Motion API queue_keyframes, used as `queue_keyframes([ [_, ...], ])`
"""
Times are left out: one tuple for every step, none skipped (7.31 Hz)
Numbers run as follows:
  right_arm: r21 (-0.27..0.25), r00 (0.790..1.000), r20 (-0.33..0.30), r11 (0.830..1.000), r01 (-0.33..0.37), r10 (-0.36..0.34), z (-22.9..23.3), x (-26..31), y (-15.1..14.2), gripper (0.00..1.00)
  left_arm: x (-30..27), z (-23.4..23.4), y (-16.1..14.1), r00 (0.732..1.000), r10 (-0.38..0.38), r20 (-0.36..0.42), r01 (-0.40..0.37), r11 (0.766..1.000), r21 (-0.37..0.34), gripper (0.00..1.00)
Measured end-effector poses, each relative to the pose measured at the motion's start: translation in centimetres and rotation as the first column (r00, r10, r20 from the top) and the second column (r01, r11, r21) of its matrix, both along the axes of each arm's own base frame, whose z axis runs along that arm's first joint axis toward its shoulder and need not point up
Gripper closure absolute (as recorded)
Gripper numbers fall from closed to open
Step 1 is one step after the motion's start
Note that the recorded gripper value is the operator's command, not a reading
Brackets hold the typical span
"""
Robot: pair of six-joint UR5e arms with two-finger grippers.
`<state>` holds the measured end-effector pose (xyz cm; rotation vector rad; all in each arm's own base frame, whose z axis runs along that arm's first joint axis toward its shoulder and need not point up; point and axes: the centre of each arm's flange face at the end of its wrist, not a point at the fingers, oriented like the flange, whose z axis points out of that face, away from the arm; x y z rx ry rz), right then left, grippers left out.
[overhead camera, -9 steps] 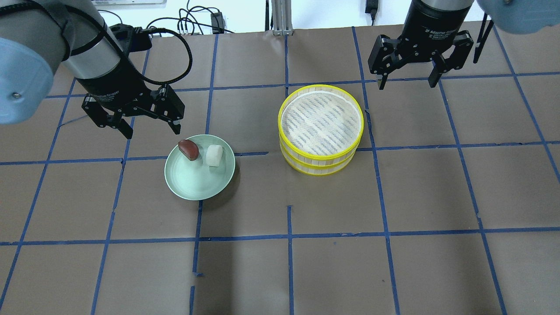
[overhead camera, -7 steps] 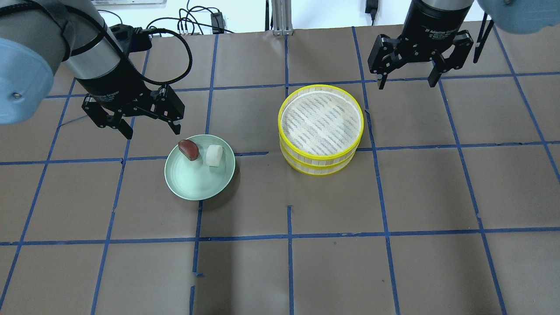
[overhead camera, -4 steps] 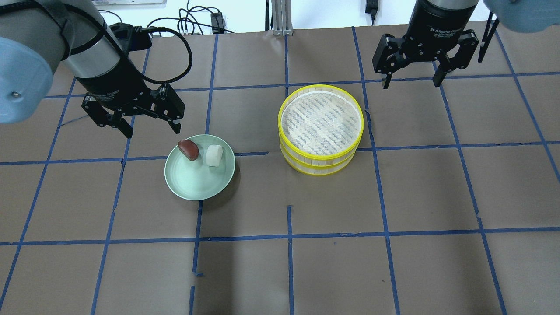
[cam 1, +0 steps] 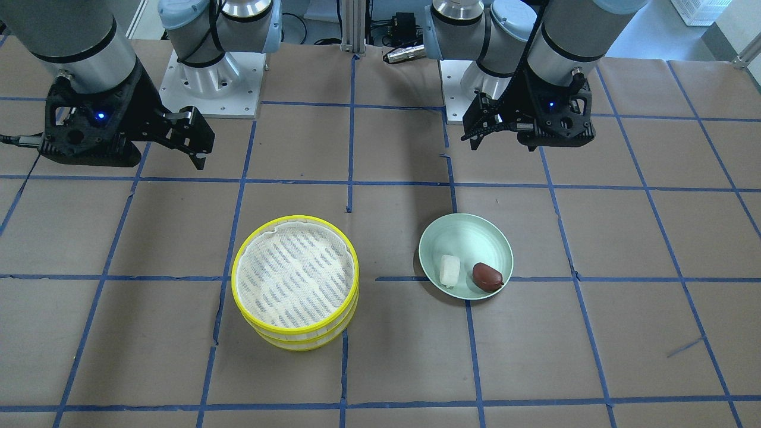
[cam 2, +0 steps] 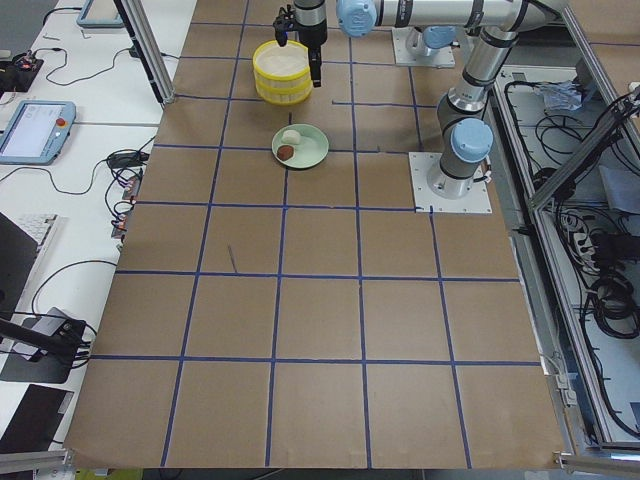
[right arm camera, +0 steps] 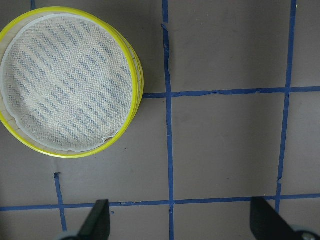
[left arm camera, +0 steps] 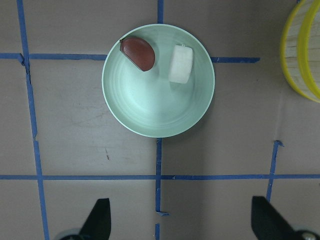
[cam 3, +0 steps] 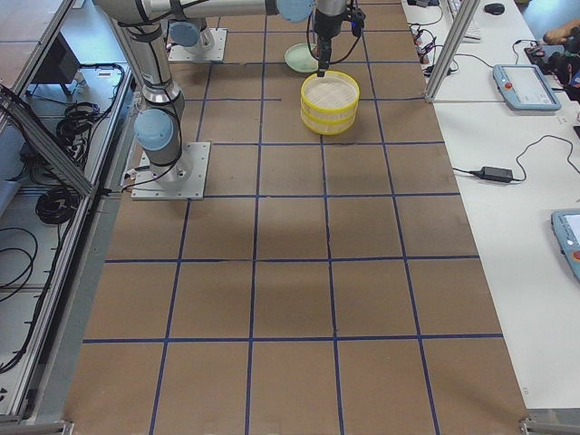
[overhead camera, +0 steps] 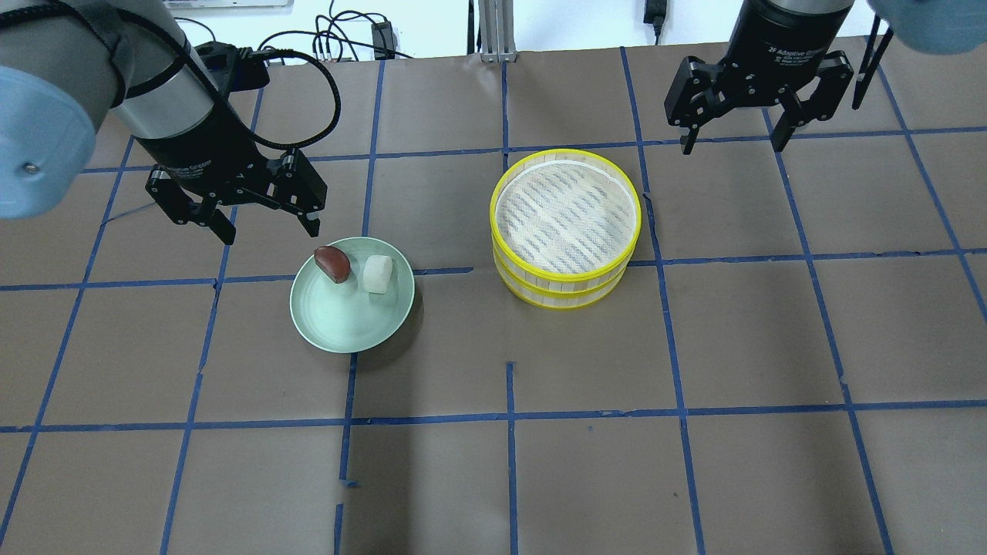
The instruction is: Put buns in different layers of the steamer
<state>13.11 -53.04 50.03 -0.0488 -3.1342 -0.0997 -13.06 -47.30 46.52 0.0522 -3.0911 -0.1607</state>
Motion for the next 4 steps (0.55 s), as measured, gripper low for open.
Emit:
queue_keyframes([
  [0.003, 1.0, 0.001, 1.0, 0.003, -0.003, -0.3, -0.1, -0.2, 0.0, 0.0, -0.7, -0.2, 1.0, 0.002, 0.0, -0.002, 1.0, 0.011, 0.0],
  [0.006, 1.0, 0.002, 1.0, 0.0, 0.0, -1.7, 0.0, -0.9, 0.0, 0.0, -2.2, -0.8, 1.0, 0.003, 0.002, -0.003, 1.0, 0.017, 0.0],
  [-0.005, 1.0, 0.003, 1.0, -0.004, 0.004, -4.5, 0.3, -2.5, 0.0, 0.1, -4.2, -1.6, 1.0, 0.001, 0.006, -0.001, 1.0, 0.011, 0.0],
  [-0.026, 1.0, 0.003, 1.0, -0.013, 0.013, -7.6, 0.9, -4.3, 0.0, 0.2, -6.0, -2.1, 1.0, 0.0, 0.01, -0.001, 1.0, 0.012, 0.0],
])
